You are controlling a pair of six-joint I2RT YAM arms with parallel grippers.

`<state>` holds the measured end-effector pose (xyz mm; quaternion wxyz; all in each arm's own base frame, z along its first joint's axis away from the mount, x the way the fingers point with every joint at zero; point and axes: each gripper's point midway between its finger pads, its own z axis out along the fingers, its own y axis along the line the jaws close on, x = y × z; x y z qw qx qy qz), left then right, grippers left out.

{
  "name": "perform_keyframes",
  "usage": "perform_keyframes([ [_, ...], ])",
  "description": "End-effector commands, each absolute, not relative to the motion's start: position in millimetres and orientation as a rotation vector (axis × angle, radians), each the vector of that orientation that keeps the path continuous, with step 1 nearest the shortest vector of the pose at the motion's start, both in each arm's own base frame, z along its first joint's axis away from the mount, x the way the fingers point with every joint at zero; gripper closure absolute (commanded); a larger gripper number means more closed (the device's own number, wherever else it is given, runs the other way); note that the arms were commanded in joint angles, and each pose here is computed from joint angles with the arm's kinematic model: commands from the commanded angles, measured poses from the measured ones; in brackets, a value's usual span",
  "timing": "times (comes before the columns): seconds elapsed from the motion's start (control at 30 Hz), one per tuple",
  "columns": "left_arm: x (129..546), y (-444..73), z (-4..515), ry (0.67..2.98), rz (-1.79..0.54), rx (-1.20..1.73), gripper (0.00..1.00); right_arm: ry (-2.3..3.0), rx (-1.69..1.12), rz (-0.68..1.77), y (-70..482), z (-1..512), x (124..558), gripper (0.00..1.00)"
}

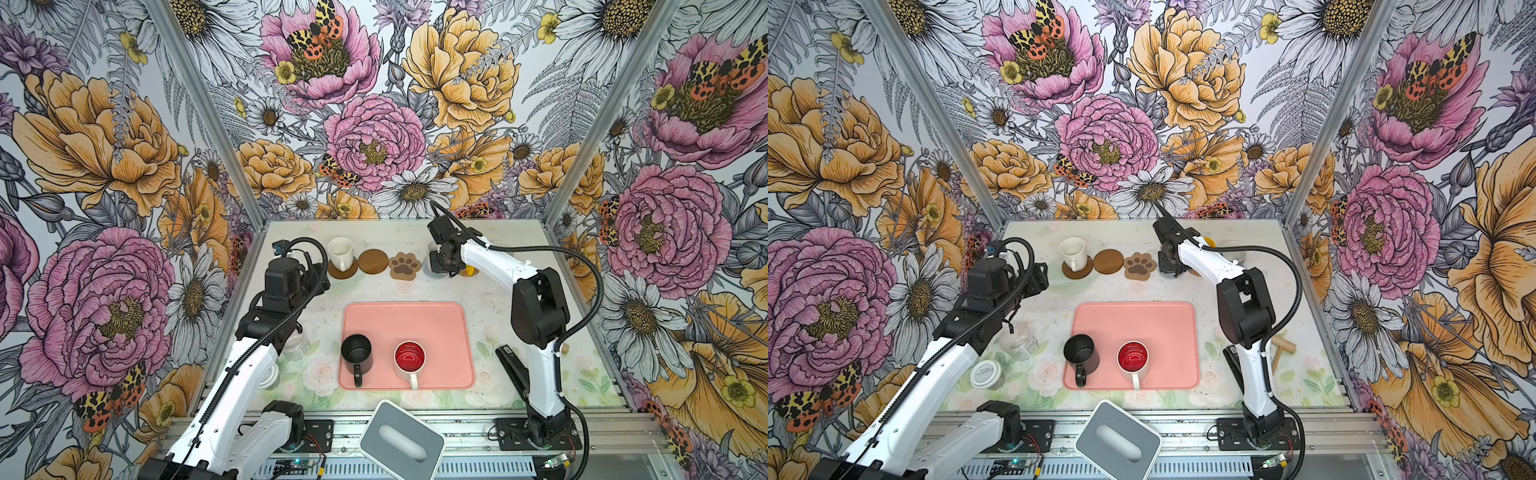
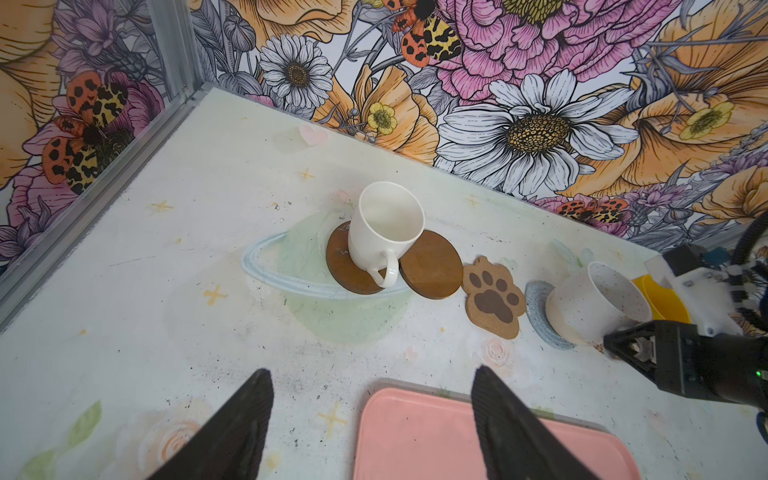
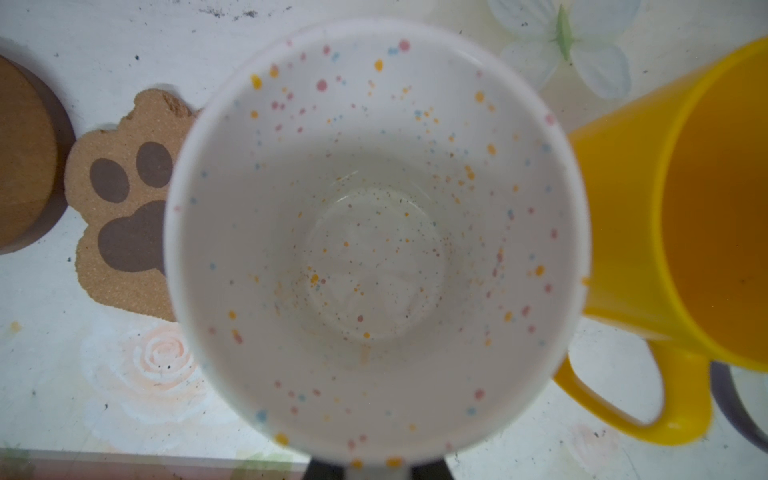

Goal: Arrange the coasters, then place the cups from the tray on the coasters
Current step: 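Lower the speckled cup onto the grey knitted coaster with the right gripper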

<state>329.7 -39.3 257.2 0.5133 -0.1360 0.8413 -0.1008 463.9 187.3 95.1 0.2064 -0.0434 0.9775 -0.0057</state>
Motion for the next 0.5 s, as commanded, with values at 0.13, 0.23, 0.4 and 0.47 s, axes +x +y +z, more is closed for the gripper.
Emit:
perform_keyframes([
  [0.13, 326.3, -33.3, 252.6, 2.031, -0.217, -0.331, 0.23, 2.587, -0.074, 0.011, 193.0, 119.8, 497.3, 1.00],
  [0.23, 327.1, -33.5, 252.3, 2.033, -0.217, -0.331, 0.23, 2.584, -0.072, -0.006, 190.9, 118.3, 498.2, 1.00],
  [0.4, 327.9, -33.2, 251.4, 2.037, -0.215, -0.331, 0.23, 2.577, -0.073, -0.005, 191.5, 119.6, 499.3, 1.00],
  [0.47, 328.4, -33.2, 251.6, 2.037, -0.215, -0.331, 0.23, 2.576, -0.075, -0.005, 191.8, 119.1, 499.6, 1.00],
])
